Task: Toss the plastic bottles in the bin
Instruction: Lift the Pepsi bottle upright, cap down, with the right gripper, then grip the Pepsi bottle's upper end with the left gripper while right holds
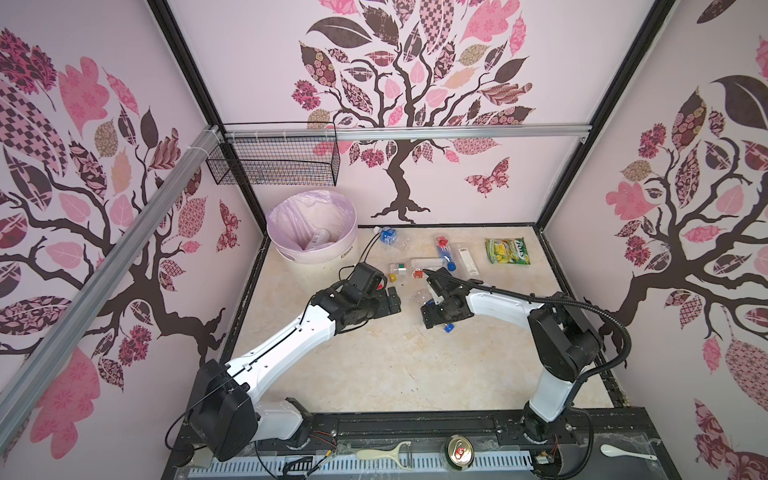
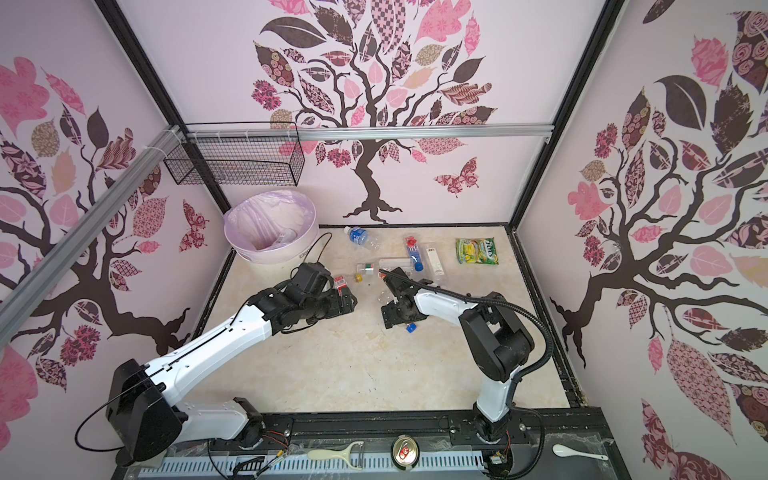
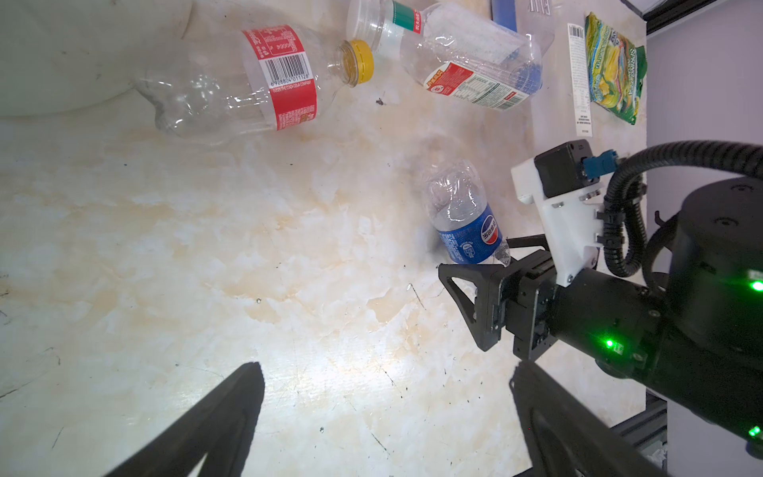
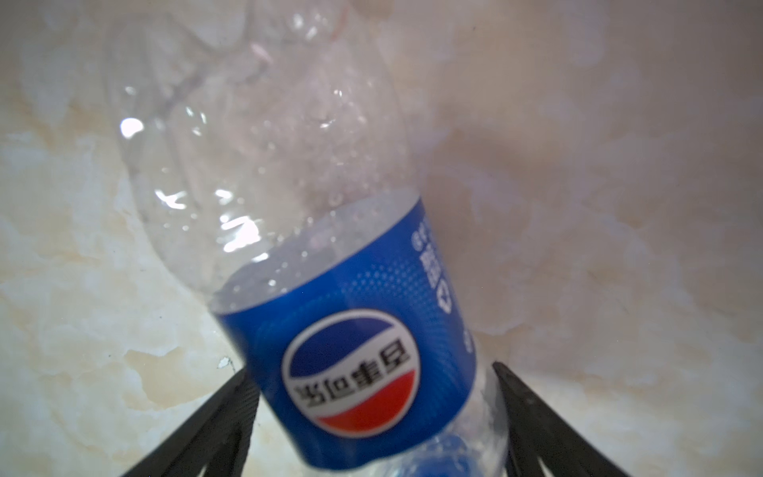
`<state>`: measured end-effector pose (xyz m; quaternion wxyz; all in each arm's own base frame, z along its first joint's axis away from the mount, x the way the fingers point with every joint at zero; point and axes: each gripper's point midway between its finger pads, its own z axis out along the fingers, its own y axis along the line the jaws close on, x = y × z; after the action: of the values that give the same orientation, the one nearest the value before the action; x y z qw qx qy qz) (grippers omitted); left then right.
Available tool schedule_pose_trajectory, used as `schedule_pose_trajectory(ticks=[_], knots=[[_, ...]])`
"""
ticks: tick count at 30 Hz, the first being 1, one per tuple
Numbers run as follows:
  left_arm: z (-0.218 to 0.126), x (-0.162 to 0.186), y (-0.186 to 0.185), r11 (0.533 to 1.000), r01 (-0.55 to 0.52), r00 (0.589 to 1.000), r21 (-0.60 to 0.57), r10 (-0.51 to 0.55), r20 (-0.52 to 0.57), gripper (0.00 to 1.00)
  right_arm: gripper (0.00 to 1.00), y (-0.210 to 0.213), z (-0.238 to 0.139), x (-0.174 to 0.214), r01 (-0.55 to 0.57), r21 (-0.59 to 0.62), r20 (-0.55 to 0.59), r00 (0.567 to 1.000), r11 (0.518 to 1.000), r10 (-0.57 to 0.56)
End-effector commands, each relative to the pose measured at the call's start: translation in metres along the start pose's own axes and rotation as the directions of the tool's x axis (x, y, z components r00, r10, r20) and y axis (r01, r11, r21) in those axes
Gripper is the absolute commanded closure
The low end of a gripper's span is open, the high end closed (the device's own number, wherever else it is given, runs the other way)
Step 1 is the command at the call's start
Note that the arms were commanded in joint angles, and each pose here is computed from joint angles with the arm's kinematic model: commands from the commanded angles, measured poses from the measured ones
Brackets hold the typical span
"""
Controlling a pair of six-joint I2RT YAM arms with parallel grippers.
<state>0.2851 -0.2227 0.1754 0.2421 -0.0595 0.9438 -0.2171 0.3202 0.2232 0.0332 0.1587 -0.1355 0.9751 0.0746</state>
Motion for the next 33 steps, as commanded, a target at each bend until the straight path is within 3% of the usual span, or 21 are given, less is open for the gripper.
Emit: schedule_pose_trajectory(ticks=[1,9,18,22,26,33], knots=[[-0.012,-0.012,-0.012,1.000,-0.025,0.999,0.018,0.024,0.022,0.02,0.17,0.006,-0.016,-0.019,0.023,-0.012,0.091,0.996,1.000,-0.021],[-0.010,-0.013,-0.013,0.999,-0.034,0.999,0.010,0.033,0.016,0.02,0.28,0.014,-0.019,-0.019,0.015,-0.057,0.099,0.995,0.998,-0.010],[-0.009,-0.014,-0.013,0.999,-0.034,0.999,0.002,0.034,0.011,0.02,0.29,0.017,-0.009,-0.020,0.009,-0.062,0.084,0.996,0.998,-0.004],[-0.010,-0.016,-0.013,0.999,-0.041,0.999,-0.004,0.041,0.021,0.02,0.39,0.019,-0.010,-0.022,0.007,-0.070,0.083,0.997,0.998,-0.001],[-0.014,-0.026,-0.015,0.999,-0.041,0.998,-0.004,0.041,0.038,0.02,0.45,0.021,-0.017,-0.023,0.006,-0.084,0.091,0.996,0.996,0.001],[-0.026,-0.059,-0.019,0.999,0.002,0.996,0.034,-0.005,0.086,0.02,0.47,0.030,-0.041,-0.029,-0.003,-0.128,0.089,0.996,0.992,0.015]])
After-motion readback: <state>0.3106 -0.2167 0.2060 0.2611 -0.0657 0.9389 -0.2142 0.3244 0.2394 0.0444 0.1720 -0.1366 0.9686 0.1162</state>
